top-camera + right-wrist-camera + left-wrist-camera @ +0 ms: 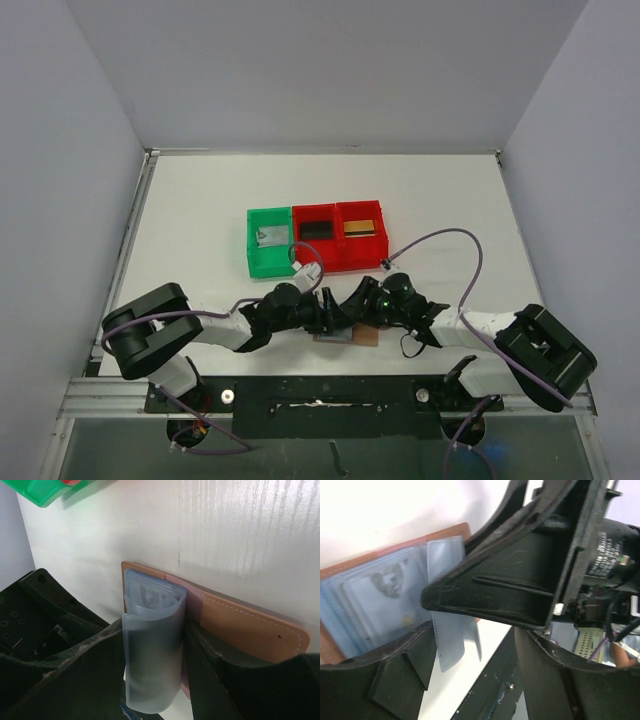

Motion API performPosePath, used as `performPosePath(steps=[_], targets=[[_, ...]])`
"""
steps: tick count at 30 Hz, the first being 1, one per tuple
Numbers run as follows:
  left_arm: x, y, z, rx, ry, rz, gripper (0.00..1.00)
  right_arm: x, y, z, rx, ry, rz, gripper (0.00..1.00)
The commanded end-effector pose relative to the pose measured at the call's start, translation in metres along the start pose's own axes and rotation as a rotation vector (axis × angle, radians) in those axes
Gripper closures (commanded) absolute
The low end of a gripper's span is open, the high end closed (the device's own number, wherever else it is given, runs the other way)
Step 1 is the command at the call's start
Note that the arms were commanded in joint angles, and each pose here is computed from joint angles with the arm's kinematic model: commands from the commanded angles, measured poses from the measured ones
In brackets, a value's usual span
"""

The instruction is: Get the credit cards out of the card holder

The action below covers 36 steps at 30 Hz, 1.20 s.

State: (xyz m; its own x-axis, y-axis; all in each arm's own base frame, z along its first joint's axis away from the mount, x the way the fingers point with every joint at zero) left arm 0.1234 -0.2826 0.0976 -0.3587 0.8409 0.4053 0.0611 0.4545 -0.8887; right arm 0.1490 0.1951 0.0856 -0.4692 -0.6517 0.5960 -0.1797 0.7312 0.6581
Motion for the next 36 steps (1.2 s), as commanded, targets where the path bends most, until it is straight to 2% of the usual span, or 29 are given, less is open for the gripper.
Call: performPosePath(steps=[1, 6, 12, 15, 19, 21, 23, 28, 30, 36], targets=[[-0.003, -0.035, -0.005, -0.019, 0.013, 0.221, 0.42, 0.005, 0.006, -0.006, 0.027, -0.024, -0.056, 0.51], [-0.003, -0.042, -0.004, -0.043, 0.046, 0.276, 0.5, 0.01, 0.007, -0.009, 0.064, -0.013, -0.066, 0.41], [-0.01, -0.05, -0.005, -0.065, 0.071, 0.299, 0.53, 0.026, 0.011, -0.022, 0.1, -0.042, 0.036, 0.15], [-0.015, -0.052, -0.006, -0.072, 0.078, 0.289, 0.53, 0.041, 0.01, -0.031, 0.102, -0.082, 0.128, 0.07], [-0.024, -0.051, -0.006, -0.078, 0.098, 0.277, 0.53, 0.06, 0.002, -0.04, 0.059, -0.129, 0.306, 0.06], [-0.029, -0.048, -0.005, -0.068, 0.117, 0.267, 0.53, 0.072, -0.009, -0.041, -0.007, -0.149, 0.465, 0.05], [-0.035, -0.045, -0.001, -0.057, 0.146, 0.256, 0.53, 0.08, -0.011, -0.044, -0.034, -0.172, 0.526, 0.05], [-0.052, -0.035, 0.011, -0.04, 0.208, 0.223, 0.53, 0.09, -0.009, -0.045, -0.04, -0.199, 0.521, 0.07], [-0.056, -0.03, 0.015, -0.034, 0.22, 0.197, 0.56, 0.092, -0.009, -0.044, -0.047, -0.211, 0.514, 0.08], [-0.054, -0.032, 0.011, -0.09, 0.166, 0.106, 0.57, 0.099, -0.008, -0.044, -0.047, -0.237, 0.506, 0.09]])
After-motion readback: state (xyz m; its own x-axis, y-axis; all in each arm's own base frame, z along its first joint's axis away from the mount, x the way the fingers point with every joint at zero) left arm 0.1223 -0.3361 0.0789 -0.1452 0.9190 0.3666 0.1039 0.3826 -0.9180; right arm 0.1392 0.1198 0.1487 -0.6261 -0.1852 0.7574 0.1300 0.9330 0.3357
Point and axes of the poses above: each gripper's point midway between its finger pads, its own x axis back along the fingers, its own y axis along the line the jaws close on, z = x × y, the point moved 9 cm from there along x, back along the fingers, and after that the axes turned 13 degrees about x, right-handed, at the moved point
